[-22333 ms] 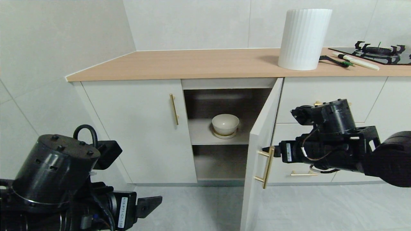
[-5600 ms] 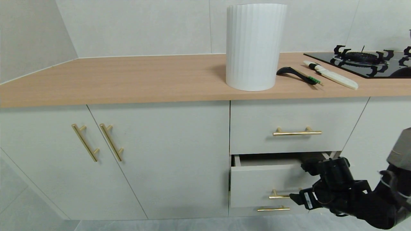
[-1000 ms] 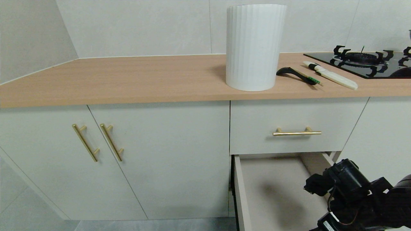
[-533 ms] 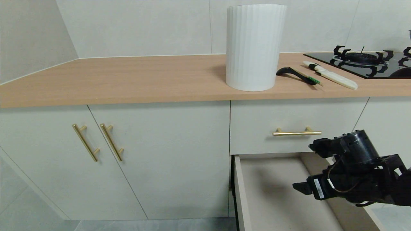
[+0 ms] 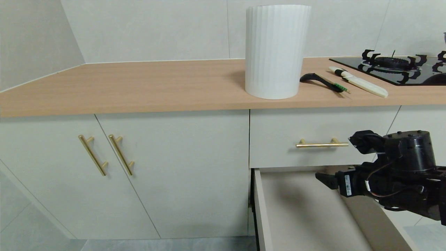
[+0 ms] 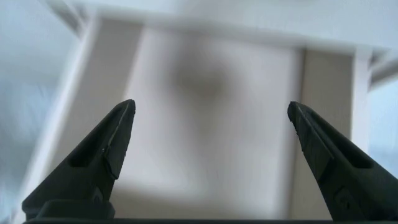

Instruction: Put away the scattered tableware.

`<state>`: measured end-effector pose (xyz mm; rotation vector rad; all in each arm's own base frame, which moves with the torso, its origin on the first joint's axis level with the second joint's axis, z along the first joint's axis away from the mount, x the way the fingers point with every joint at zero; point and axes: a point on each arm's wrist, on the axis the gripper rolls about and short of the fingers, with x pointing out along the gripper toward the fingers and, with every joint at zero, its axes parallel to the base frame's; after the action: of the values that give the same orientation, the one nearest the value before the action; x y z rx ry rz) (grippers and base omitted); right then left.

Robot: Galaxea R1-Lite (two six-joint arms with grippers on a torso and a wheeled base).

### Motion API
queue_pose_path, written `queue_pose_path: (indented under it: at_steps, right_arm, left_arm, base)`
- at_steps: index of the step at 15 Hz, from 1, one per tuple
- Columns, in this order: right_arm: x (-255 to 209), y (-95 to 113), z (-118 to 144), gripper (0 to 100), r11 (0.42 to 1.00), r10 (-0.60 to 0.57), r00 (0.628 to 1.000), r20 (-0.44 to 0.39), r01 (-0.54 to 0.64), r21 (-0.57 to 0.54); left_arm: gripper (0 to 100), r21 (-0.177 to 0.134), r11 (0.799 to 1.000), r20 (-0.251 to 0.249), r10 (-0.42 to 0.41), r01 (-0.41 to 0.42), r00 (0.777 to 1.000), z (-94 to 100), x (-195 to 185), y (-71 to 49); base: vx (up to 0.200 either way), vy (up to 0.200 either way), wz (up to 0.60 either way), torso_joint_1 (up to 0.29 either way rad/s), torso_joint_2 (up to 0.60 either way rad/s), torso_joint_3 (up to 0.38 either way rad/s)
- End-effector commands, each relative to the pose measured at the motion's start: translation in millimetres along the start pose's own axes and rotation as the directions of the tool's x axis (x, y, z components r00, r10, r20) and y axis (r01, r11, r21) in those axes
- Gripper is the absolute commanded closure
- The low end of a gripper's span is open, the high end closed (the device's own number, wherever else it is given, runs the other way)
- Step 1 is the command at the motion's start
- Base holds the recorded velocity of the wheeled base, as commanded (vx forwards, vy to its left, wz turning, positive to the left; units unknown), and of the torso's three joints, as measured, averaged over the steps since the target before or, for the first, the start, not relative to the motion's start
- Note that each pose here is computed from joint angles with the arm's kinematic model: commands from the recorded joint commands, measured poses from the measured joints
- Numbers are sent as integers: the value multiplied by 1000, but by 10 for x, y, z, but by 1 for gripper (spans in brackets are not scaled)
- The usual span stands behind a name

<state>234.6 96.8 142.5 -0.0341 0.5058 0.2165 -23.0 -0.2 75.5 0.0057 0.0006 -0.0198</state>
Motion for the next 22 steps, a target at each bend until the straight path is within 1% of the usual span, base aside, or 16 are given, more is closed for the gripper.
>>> queue_pose_path:
  at_steps: [1, 4, 8, 18, 22]
  right_arm:
    - [-57, -9, 0, 0, 1000, 1, 1000, 26, -1, -4]
    - [-96, -14, 8, 0, 1000, 3, 999, 38, -2, -14]
    - [-122, -17, 24, 0, 1000, 4, 999, 48, -3, -13]
    - [-103, -15, 13, 0, 1000, 5, 999, 40, -4, -14]
    - [-84, -12, 6, 0, 1000, 4, 999, 34, -3, -15]
  left_arm:
    - [0, 0, 1000, 1, 0, 0, 1000, 3, 1, 0]
    - [0, -1, 1000, 1, 0, 0, 1000, 3, 1, 0]
    - [0, 0, 1000, 1, 0, 0, 1000, 3, 1, 0]
    - [0, 0, 1000, 1, 0, 0, 1000, 3, 1, 0]
    - [0, -1, 1000, 1, 0, 0, 1000, 3, 1, 0]
  base:
    - [0, 0, 0, 27, -139, -119]
    - [0, 0, 0, 79, -251, -274]
    - [0, 0, 0, 133, -502, -299]
    - [0, 0, 0, 185, -472, -286]
    - [0, 0, 0, 69, -162, -95]
